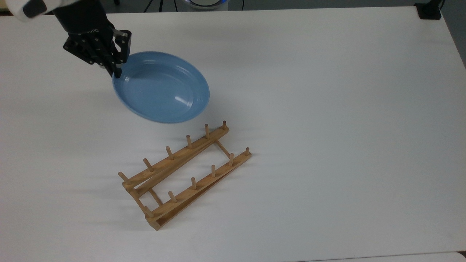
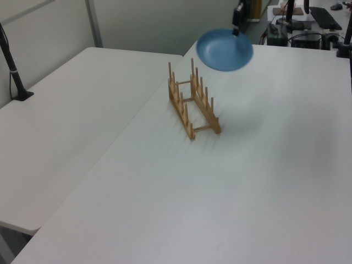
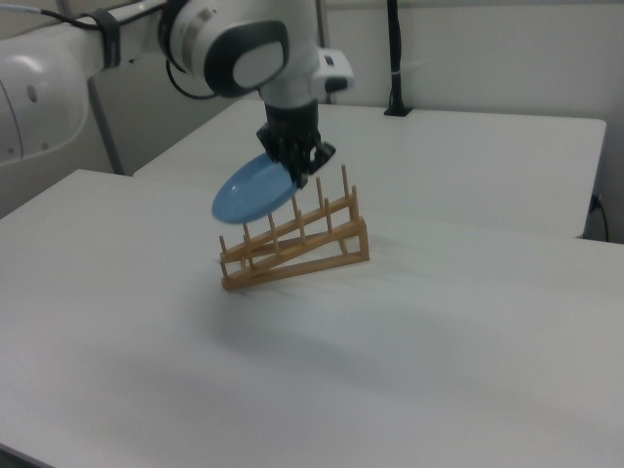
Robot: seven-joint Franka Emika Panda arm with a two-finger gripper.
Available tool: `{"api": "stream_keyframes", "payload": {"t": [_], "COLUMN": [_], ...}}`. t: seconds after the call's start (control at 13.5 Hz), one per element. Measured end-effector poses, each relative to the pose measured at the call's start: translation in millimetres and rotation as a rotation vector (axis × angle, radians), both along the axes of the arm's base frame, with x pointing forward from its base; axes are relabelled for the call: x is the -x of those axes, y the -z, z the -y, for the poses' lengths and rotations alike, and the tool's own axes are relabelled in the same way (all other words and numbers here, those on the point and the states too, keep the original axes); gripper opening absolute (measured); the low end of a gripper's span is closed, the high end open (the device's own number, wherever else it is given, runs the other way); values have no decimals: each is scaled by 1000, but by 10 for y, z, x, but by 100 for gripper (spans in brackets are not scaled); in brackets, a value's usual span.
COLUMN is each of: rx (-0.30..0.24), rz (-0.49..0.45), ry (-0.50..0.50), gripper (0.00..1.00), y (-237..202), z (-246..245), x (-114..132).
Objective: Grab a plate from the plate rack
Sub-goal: 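Carry the plate away from the rack and lower it flat onto the table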
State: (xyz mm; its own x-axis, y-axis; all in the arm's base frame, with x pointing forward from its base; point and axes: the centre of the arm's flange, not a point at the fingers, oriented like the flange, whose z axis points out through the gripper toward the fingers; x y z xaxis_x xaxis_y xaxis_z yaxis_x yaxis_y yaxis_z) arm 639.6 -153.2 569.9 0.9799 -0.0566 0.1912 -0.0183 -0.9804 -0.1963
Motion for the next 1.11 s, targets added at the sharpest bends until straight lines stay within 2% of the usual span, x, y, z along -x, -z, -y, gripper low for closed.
{"api": "stream_keyframes", "payload": {"t": [0.15,0.45,0.67,1.11], "rx": [-50,-104,-111,-78], "rz": [-73,-190,-226,-251], "ry": [-19,0,-41,-45], "gripper": [7,7,7,7], "y": [267,949,1321,2162], "z": [132,362,637,1181], "x": [111,262,355,486]}}
